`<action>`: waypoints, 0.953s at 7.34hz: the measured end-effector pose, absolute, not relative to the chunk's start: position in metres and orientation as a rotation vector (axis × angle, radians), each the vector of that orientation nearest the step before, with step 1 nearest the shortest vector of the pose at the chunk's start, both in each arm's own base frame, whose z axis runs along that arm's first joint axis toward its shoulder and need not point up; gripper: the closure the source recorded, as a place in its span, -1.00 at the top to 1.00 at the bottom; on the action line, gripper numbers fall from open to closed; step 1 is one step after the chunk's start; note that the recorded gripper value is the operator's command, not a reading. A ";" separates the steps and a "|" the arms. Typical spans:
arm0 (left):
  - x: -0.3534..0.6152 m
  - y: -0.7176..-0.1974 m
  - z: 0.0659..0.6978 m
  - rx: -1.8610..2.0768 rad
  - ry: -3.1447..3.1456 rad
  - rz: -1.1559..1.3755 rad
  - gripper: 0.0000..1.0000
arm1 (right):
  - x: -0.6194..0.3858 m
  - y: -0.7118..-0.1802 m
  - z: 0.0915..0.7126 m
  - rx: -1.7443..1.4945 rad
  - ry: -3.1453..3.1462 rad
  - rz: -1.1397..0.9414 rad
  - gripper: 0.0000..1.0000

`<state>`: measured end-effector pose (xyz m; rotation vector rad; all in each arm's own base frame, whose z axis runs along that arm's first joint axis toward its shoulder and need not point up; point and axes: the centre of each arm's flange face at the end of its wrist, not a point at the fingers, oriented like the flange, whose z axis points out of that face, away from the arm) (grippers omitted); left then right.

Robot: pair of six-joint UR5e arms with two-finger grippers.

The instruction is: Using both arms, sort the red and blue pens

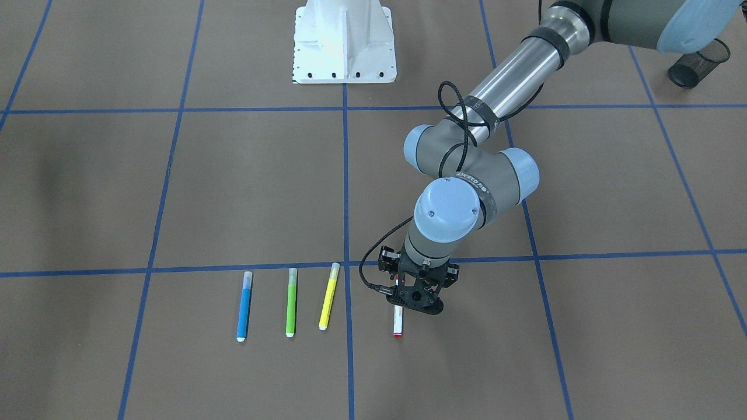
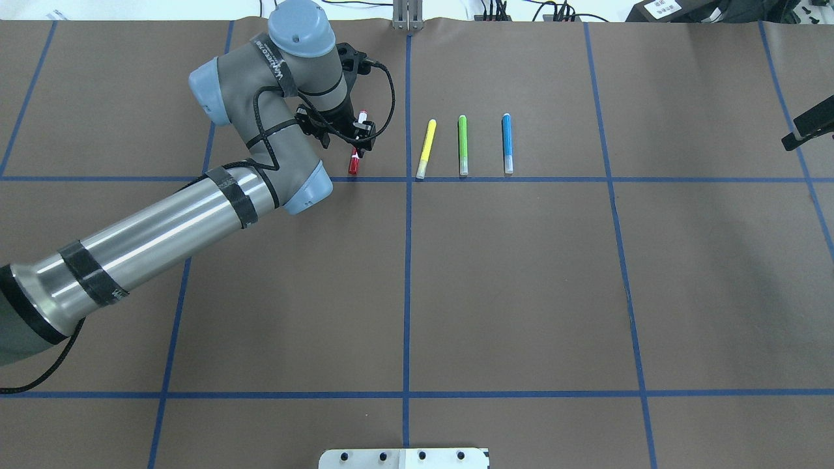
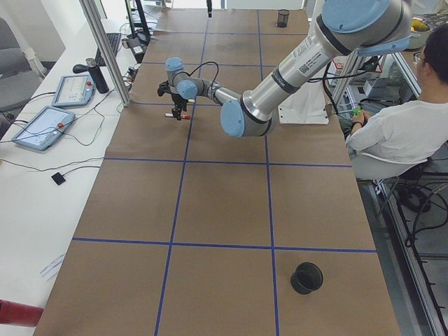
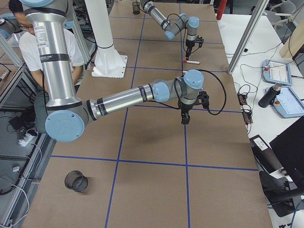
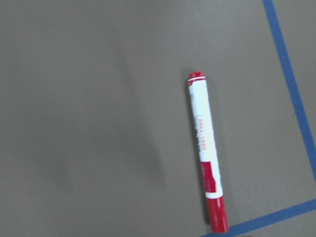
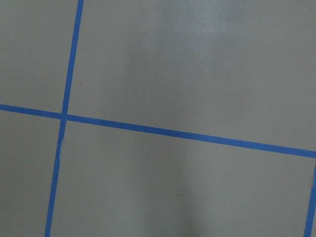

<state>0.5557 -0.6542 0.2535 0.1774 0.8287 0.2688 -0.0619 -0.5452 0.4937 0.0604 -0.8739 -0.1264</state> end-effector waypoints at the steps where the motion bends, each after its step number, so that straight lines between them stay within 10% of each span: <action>1: 0.561 -0.652 0.253 0.177 0.828 0.274 0.43 | -0.063 -0.545 0.495 0.058 -0.873 -0.127 1.00; 7: 0.575 -0.640 0.254 0.171 0.823 0.283 0.18 | -0.068 -0.543 0.500 0.043 -0.871 -0.130 1.00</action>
